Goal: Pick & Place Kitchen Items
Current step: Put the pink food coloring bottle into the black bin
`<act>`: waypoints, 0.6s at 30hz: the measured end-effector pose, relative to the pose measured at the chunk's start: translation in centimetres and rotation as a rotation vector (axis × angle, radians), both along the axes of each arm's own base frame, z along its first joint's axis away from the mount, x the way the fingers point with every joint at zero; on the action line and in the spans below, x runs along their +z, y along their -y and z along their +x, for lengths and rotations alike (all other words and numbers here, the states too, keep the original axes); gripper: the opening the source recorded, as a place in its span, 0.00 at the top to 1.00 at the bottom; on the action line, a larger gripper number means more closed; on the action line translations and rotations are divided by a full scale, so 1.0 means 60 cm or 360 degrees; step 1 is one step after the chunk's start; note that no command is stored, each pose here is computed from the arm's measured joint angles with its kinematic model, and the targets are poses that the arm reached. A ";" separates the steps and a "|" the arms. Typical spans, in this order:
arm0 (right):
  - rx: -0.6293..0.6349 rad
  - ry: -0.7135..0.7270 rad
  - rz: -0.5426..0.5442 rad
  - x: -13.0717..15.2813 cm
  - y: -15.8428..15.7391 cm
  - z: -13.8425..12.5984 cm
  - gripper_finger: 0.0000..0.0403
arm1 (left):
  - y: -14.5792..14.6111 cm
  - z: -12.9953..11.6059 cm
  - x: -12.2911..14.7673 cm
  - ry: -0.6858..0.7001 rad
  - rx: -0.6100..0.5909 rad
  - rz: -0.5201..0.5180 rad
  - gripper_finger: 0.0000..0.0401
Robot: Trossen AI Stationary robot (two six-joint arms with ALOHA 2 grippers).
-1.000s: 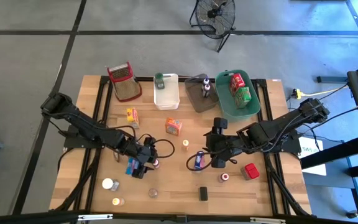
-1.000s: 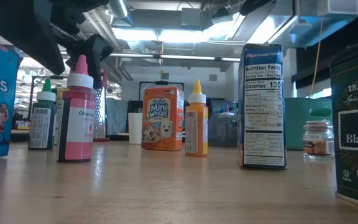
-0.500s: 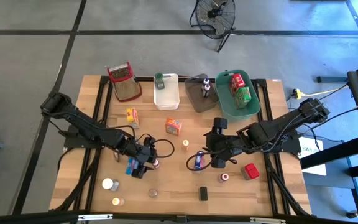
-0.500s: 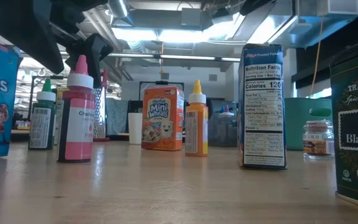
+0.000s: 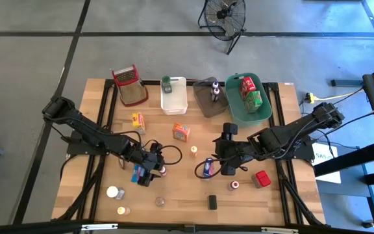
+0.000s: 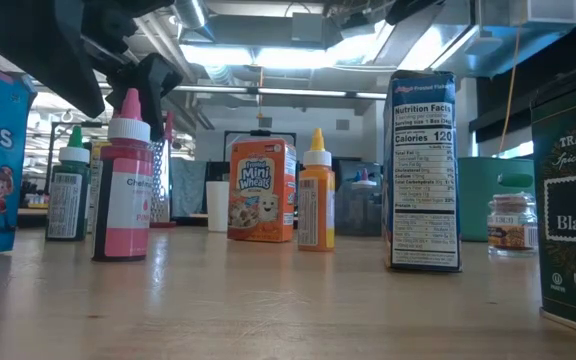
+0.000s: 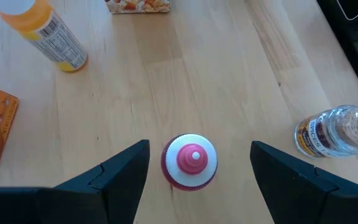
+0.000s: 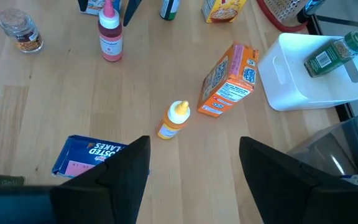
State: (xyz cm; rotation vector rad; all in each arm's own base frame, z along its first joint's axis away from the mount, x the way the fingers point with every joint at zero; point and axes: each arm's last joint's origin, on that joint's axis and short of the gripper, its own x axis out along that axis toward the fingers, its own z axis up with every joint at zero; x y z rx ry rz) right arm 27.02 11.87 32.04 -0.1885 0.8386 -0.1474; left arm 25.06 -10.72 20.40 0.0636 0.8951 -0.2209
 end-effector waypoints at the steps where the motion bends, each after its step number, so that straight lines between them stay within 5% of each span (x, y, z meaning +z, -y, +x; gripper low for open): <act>1: 0.0000 0.0000 0.0000 0.000 0.000 0.000 0.38 | 0.000 0.000 0.000 0.0000 0.0003 -0.0003 0.32; 18: -0.0001 -0.0018 -0.0007 -0.005 -0.001 0.004 0.38 | 0.002 0.009 -0.017 -0.0027 0.0022 0.0052 0.32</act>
